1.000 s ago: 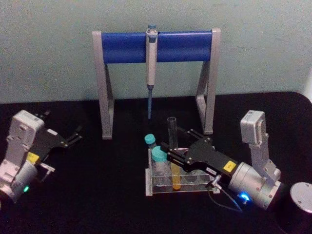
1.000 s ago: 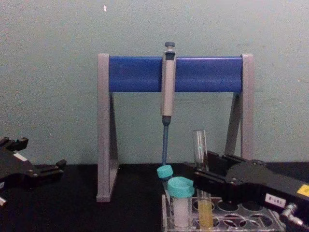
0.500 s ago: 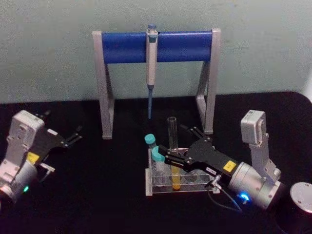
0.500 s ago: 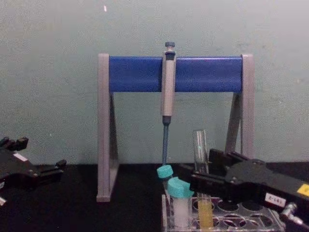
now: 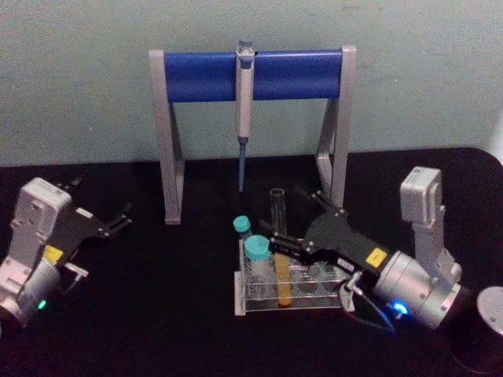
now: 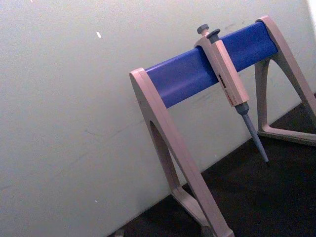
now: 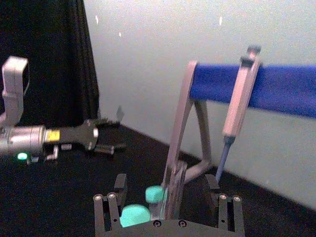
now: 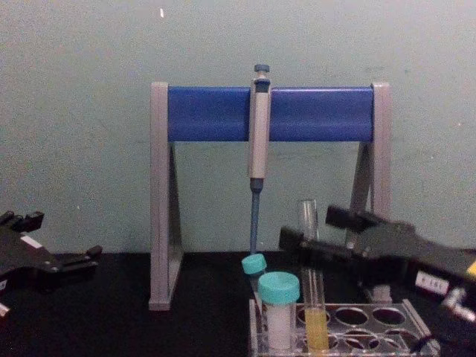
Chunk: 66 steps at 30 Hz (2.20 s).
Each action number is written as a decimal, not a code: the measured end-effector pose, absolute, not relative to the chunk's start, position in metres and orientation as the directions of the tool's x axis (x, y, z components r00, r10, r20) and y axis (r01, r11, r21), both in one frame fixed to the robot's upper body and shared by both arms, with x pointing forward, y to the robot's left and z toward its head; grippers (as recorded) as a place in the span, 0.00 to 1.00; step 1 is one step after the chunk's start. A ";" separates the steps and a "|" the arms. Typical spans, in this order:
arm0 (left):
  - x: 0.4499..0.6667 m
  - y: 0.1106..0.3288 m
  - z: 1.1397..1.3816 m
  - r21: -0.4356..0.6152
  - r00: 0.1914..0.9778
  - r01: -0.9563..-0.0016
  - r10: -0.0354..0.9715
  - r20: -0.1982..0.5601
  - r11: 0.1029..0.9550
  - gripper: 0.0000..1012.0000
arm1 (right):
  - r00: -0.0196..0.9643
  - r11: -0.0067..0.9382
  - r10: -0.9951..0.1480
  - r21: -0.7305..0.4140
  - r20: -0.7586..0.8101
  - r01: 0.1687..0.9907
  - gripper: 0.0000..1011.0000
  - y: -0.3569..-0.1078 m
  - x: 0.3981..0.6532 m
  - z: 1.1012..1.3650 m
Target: Pick up the test tube from the test tube rack, shake it, then place it back into the test tube rack.
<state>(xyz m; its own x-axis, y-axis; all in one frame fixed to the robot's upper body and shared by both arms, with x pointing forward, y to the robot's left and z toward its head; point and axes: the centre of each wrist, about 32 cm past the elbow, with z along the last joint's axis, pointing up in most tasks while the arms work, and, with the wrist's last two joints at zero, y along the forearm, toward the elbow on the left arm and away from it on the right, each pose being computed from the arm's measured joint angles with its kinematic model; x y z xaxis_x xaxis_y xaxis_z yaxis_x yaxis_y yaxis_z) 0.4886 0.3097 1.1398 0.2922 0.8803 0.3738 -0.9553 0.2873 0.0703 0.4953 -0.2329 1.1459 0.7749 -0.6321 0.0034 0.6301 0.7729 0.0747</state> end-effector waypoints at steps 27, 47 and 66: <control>0.489 0.310 1.140 0.070 0.292 -0.955 0.880 0.374 0.287 0.99 | 0.339 0.348 -0.936 0.123 0.089 0.929 0.99 -0.267 0.473 1.157; 0.489 0.310 1.140 0.070 0.292 -0.955 0.880 0.374 0.287 0.99 | 0.261 0.252 -0.963 -0.106 0.072 0.962 0.99 -0.268 0.472 1.107; 0.489 0.310 1.140 0.070 0.292 -0.955 0.880 0.374 0.287 0.99 | 0.289 0.280 -0.956 -0.148 0.046 0.949 0.99 -0.266 0.474 1.094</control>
